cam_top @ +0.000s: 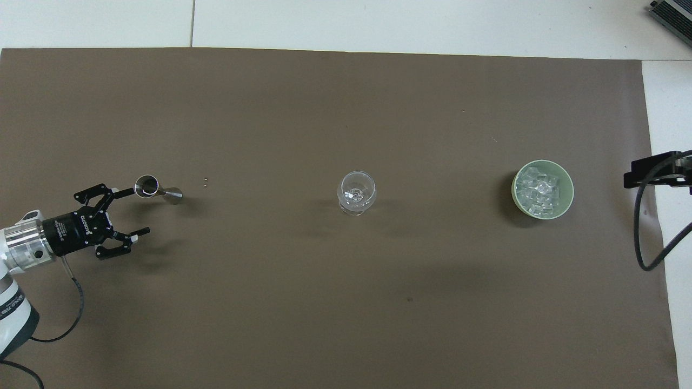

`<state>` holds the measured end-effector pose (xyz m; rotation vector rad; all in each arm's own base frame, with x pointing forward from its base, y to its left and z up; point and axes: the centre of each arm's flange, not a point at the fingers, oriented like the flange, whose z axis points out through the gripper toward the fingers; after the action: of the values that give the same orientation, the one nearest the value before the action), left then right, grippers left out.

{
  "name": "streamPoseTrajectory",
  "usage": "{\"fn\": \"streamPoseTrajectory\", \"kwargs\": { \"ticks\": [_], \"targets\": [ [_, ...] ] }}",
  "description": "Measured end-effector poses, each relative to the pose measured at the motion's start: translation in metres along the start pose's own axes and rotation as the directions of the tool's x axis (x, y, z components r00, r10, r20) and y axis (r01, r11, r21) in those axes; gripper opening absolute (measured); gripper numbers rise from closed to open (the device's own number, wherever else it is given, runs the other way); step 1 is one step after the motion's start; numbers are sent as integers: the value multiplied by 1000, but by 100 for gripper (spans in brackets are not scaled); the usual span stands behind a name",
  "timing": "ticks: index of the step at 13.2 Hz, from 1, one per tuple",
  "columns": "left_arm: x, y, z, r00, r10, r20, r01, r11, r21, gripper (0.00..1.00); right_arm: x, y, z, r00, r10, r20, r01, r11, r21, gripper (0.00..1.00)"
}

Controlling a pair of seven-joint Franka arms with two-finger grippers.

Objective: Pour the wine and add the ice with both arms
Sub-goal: 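Reach the left gripper toward the small silver metal cup, then close the left gripper around the silver metal cup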

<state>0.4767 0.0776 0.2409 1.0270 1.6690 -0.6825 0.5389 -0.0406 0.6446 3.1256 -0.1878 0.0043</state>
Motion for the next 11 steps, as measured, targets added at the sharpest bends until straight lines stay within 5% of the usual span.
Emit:
{"fn": "streamPoseTrajectory", "kwargs": {
  "ticks": [11],
  "targets": [
    [15,-9,20,999,-50,6,51,993,-108,100,0,0,0,1000,0,0,0,1000,0,100]
  ]
}}
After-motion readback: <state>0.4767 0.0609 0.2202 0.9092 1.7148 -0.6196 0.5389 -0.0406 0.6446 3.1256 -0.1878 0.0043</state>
